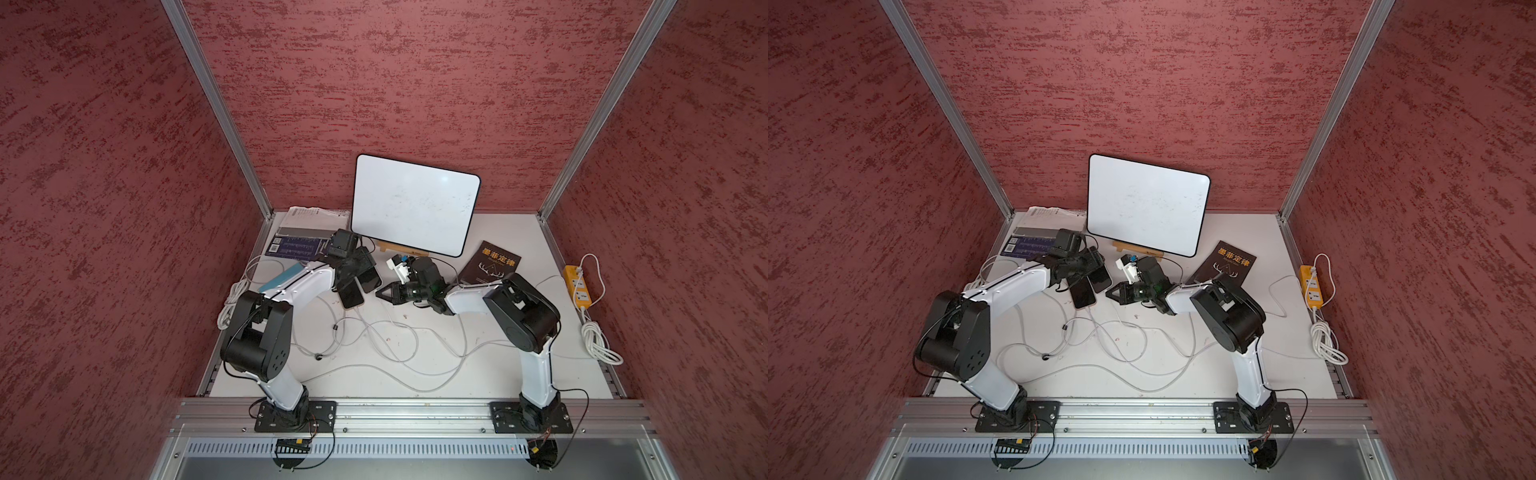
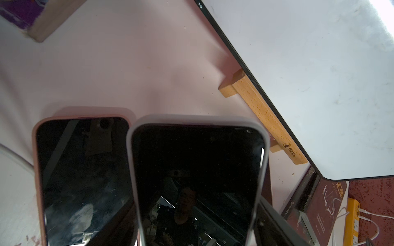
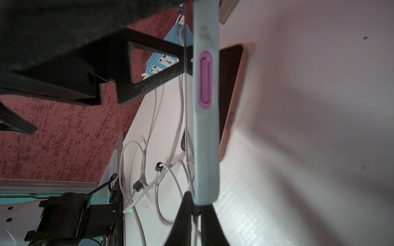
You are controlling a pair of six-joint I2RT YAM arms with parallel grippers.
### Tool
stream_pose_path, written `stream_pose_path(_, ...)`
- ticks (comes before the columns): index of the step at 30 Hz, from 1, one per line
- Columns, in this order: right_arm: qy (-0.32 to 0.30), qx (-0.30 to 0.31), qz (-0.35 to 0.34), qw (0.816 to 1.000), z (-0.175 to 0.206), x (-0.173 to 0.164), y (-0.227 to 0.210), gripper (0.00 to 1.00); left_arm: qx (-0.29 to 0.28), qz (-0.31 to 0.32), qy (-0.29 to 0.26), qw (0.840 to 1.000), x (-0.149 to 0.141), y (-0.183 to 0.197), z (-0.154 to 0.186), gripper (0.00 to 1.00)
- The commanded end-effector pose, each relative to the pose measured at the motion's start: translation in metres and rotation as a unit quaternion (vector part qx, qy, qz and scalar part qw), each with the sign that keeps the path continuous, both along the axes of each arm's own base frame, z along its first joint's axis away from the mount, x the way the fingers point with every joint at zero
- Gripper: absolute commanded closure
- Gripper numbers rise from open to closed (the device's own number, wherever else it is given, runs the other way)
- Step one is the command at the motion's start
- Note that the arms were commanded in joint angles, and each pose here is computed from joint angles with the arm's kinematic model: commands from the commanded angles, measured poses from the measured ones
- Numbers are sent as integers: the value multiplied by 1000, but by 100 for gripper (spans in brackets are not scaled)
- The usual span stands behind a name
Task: Plug the charging cable into the phone
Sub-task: Insert the charging cable into the phone.
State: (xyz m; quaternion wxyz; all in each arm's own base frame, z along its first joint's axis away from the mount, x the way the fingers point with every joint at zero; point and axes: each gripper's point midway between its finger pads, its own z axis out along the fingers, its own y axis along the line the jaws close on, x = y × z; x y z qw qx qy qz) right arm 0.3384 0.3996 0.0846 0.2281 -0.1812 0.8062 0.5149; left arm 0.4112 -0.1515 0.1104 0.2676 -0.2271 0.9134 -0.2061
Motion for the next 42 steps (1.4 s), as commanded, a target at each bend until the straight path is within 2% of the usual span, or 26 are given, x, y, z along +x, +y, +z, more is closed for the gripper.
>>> stream_pose_path(1,-107,55,-43,992,69,43,-1,100,-9,-41,46,998,-21,-18,-14,100)
stream_pose_path(29,-92,47,-29,994,69,31,-12,100,-4,-34,45,998,-21,-14,-11,100)
stream_pose_path(38,-67,39,-19,997,64,15,-20,69,-3,-30,48,998,-21,-12,-13,100)
stream_pose_path(42,-63,24,-18,998,63,6,-29,64,-4,-29,50,998,-21,-12,-15,100)
